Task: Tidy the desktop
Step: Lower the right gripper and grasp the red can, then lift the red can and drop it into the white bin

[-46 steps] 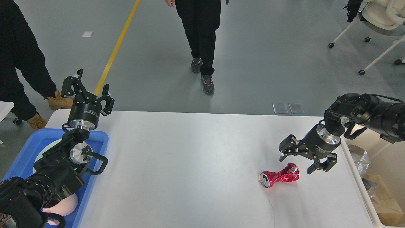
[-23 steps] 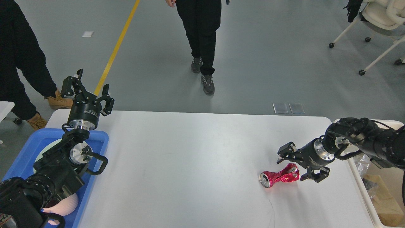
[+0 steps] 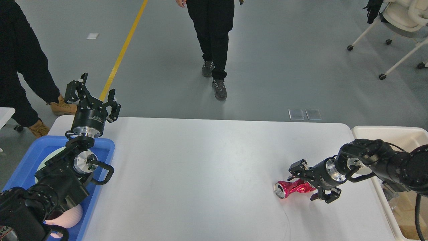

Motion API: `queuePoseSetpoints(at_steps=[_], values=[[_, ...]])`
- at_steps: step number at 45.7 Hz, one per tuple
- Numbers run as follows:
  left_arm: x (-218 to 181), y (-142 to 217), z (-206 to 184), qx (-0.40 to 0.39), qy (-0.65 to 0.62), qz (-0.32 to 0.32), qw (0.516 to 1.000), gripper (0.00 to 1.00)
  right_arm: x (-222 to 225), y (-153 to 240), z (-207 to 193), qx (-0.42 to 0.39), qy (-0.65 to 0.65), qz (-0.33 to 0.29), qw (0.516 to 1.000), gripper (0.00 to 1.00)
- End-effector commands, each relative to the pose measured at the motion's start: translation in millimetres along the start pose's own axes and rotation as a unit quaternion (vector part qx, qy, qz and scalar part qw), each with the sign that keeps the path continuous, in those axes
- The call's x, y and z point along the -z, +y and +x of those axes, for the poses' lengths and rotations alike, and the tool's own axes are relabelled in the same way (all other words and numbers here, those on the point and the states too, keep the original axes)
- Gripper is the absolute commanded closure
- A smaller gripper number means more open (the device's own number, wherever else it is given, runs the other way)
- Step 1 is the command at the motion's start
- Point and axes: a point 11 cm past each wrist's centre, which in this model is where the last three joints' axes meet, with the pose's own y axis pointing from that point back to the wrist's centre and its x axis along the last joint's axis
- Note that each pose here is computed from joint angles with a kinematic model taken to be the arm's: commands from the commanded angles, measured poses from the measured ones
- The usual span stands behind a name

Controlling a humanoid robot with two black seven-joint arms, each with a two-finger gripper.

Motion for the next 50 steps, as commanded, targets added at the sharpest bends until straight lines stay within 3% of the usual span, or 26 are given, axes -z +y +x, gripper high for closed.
queuePoseSetpoints(at_steps=[1, 6, 10, 16, 31, 50], values=[[0.0, 0.1, 0.1, 0.0, 0.0, 0.0, 1.0, 0.04, -0.7, -5.9, -2.8, -0.005, -0.002, 0.001, 1.0, 0.04], [0.0, 0.1, 0.1, 0.0, 0.0, 0.0, 1.0, 0.04, -2.2, -6.4, 1.2, -0.025, 0.003, -0.007, 1.0, 0.21], [0.0, 0.1, 0.1, 0.0, 0.0, 0.0, 1.0, 0.04, -0.8, -6.4, -1.3, -0.018, 0.015, -0.017, 1.0, 0.61], [0.0, 0.1, 0.1, 0.0, 0.0, 0.0, 1.0, 0.04, -4.9, -4.8, -1.8, -0.015, 0.016, -0.04, 0.999, 0.98], [0.0, 0.1, 0.1, 0.0, 0.0, 0.0, 1.0, 0.04, 2.8, 15.5, 12.7, -0.027, 0.016, -0.043, 0.999, 1.0], [0.1, 0.0, -0.3, 0.0, 0.001, 0.0, 1.0, 0.04, 48.4, 190.1, 80.8, -0.082, 0.028, 0.035, 0.996, 1.0]])
